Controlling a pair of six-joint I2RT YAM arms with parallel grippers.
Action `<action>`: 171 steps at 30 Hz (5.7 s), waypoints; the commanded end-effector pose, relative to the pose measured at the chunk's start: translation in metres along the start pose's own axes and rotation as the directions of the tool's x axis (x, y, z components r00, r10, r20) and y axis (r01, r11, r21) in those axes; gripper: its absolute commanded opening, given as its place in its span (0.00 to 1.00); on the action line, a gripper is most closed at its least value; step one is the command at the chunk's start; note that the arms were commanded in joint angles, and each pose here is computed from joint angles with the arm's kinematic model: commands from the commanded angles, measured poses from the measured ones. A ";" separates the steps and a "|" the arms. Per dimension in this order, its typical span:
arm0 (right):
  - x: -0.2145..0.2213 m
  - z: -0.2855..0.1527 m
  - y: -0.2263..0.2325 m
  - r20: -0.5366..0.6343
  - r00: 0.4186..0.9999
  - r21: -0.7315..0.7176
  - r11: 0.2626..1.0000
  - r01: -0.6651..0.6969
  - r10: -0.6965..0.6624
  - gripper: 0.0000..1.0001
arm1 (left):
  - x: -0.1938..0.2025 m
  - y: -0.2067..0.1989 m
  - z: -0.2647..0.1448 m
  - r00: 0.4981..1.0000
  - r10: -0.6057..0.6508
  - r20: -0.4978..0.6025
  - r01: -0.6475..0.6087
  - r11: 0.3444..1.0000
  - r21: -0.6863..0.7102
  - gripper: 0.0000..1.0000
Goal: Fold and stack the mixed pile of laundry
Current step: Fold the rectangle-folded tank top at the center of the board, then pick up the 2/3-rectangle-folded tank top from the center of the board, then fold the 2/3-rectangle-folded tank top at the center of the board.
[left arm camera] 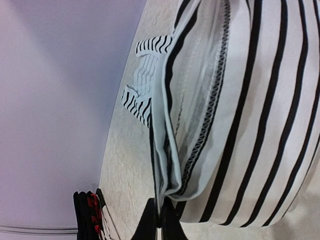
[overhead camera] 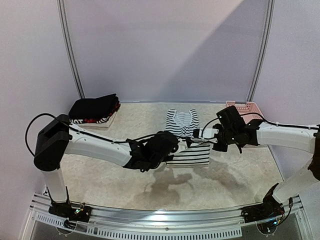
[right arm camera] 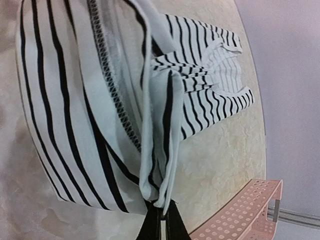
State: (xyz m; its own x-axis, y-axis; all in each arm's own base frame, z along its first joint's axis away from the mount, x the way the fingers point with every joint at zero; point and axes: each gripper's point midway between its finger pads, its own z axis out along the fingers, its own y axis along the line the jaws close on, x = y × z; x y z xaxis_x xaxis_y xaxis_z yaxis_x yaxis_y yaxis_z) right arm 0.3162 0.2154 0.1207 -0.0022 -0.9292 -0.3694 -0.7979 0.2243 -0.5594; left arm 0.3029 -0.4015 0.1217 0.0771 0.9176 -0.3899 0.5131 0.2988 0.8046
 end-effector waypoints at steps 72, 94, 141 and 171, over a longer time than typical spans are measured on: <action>0.022 0.054 0.065 0.011 0.999 -0.518 0.855 -0.030 0.042 0.49 | 0.027 -0.095 0.016 0.992 0.044 0.116 -0.105 0.797 0.595 0.53; 0.037 0.076 0.075 -0.052 0.999 -0.507 0.861 -0.036 0.011 0.40 | 0.027 -0.092 0.033 0.989 0.096 0.114 -0.144 0.810 0.568 0.54; -0.022 -0.068 0.043 0.084 0.985 -0.436 0.895 -0.097 0.148 0.00 | 0.010 -0.019 -0.046 0.999 -0.029 -0.015 0.033 0.838 0.545 0.00; -0.009 0.107 -0.112 -0.084 0.874 -0.123 0.866 -0.485 0.478 0.49 | 0.037 0.078 0.110 0.846 -0.483 -0.225 0.525 0.826 0.203 0.55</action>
State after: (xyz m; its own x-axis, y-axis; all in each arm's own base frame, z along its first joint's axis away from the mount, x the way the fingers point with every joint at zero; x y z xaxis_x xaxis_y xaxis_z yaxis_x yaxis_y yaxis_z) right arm 0.4809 0.2365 0.0628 -0.4169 -0.7879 -0.4533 -0.8040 0.5522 -0.2205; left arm 0.4521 -0.3779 0.0705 -0.3324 0.8327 -0.4429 0.7222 0.5267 0.4483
